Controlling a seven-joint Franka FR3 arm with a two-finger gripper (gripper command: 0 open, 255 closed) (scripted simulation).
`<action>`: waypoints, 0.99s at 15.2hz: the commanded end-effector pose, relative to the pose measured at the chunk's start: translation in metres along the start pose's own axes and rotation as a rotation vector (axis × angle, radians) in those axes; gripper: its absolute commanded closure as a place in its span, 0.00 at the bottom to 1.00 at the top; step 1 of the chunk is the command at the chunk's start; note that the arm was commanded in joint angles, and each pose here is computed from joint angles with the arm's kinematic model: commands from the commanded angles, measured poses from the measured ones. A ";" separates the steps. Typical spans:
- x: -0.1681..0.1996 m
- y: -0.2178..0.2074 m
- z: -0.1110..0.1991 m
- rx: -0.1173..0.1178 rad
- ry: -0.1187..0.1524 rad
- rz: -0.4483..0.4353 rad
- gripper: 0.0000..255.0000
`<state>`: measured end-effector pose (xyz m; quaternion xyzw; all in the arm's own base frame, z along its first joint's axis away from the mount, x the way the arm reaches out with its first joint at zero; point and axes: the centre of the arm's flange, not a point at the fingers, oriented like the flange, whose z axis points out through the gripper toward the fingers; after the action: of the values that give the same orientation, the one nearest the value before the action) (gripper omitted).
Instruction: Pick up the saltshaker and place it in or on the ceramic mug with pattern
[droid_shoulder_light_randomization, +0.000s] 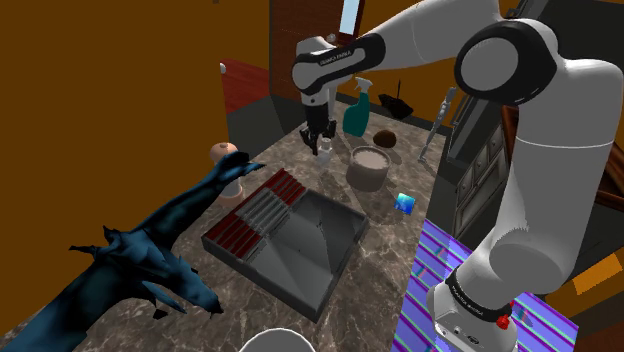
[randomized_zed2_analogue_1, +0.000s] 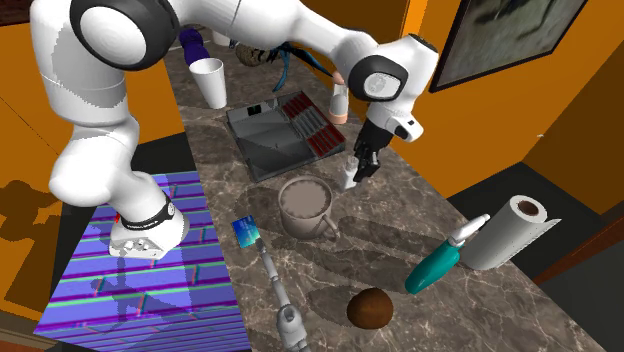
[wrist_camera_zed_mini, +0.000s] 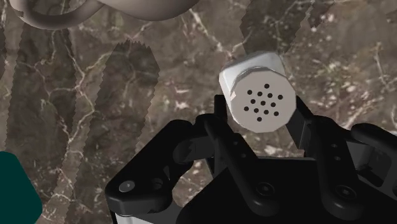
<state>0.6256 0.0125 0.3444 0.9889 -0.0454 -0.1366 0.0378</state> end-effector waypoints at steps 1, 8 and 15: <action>-0.003 0.001 -0.010 0.000 0.000 0.000 1.00; -0.013 0.004 -0.045 0.000 0.000 0.000 1.00; -0.023 0.008 -0.081 0.000 0.000 0.000 1.00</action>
<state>0.6258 0.0125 0.4231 0.9889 -0.0454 -0.1365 0.0378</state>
